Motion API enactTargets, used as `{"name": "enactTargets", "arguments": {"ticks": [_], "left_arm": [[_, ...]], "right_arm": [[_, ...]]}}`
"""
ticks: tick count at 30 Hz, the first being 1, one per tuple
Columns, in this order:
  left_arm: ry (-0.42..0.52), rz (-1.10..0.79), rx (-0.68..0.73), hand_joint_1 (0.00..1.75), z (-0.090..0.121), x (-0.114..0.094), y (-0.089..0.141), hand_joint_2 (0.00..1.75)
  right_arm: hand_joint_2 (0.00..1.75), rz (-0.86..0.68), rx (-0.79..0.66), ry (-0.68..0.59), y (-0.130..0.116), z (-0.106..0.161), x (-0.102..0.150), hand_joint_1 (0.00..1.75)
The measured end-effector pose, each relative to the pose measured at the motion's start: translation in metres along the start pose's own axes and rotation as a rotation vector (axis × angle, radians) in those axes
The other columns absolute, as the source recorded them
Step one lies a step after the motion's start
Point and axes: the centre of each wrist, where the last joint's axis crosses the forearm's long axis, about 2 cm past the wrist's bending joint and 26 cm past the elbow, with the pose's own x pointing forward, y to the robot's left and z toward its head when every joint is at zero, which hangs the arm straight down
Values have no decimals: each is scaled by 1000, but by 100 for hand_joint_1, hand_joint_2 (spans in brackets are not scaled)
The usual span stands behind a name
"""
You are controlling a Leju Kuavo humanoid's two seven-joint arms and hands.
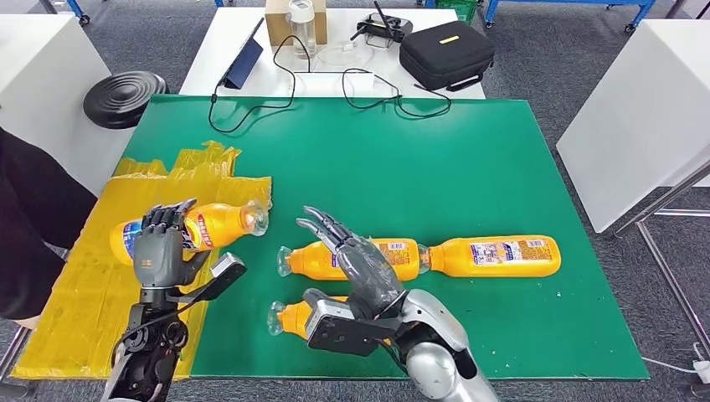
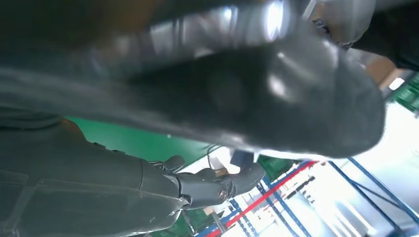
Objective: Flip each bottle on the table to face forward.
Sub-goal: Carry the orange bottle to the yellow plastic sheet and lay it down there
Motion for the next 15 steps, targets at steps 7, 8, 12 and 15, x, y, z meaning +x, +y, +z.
{"name": "enactTargets", "arguments": {"ticks": [7, 8, 12, 15], "left_arm": [[59, -38, -143, 175, 14, -12, -23, 175], [61, -39, -154, 175, 15, -13, -24, 175], [72, -36, -179, 175, 17, -15, -29, 175], [93, -20, -192, 175, 15, -19, -31, 175]], "right_arm": [[175, 44, 41, 28, 1, 13, -8, 0], [175, 47, 44, 31, 1, 15, -9, 0], [175, 59, 52, 37, 0, 17, -11, 0], [175, 78, 61, 43, 0, 21, -14, 0]]}}
